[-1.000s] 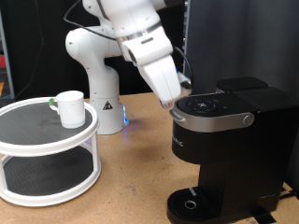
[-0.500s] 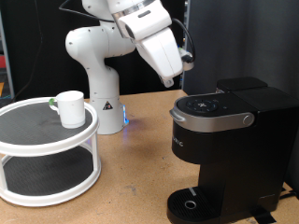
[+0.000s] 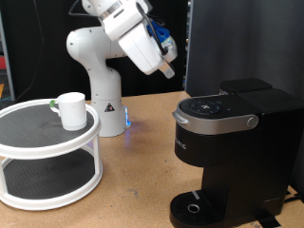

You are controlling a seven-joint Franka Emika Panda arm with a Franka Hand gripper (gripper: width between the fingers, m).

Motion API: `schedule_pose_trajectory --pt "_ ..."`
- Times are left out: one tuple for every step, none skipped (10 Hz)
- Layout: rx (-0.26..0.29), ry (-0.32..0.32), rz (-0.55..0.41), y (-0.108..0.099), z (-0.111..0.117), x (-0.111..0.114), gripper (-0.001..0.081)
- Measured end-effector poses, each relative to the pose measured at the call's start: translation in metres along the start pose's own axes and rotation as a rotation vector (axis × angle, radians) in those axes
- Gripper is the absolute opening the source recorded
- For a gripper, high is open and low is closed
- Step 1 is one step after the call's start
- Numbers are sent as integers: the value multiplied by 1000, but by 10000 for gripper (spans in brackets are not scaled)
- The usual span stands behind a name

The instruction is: Make a cup of coffee with the keurig machine

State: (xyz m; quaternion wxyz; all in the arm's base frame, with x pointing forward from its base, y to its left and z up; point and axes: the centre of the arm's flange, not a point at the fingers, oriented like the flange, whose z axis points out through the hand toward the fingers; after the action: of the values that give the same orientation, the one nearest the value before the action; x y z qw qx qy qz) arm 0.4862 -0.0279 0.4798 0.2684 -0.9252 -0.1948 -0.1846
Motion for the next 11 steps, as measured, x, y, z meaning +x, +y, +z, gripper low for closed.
schedule_pose_trajectory --pt "41 -27 -1 -3 -7 -7 7" --pt "21 -13 5 -2 -7 -6 7" --pt "26 21 20 -1 -6 -5 7" --pt "55 45 18 -1 -8 -8 7" --pt "108 30 -8 -3 -12 -18 7" --pt "171 7 -43 -7 -18 -30 7" --pt "230 -28 -89 -10 -25 -42 7" --pt "277 -67 -132 -11 -33 -54 7" --pt "313 -99 -171 -12 -41 -65 7" --pt "335 -119 -197 -12 -50 -75 7" --pt "344 -118 -210 -14 -56 -83 7"
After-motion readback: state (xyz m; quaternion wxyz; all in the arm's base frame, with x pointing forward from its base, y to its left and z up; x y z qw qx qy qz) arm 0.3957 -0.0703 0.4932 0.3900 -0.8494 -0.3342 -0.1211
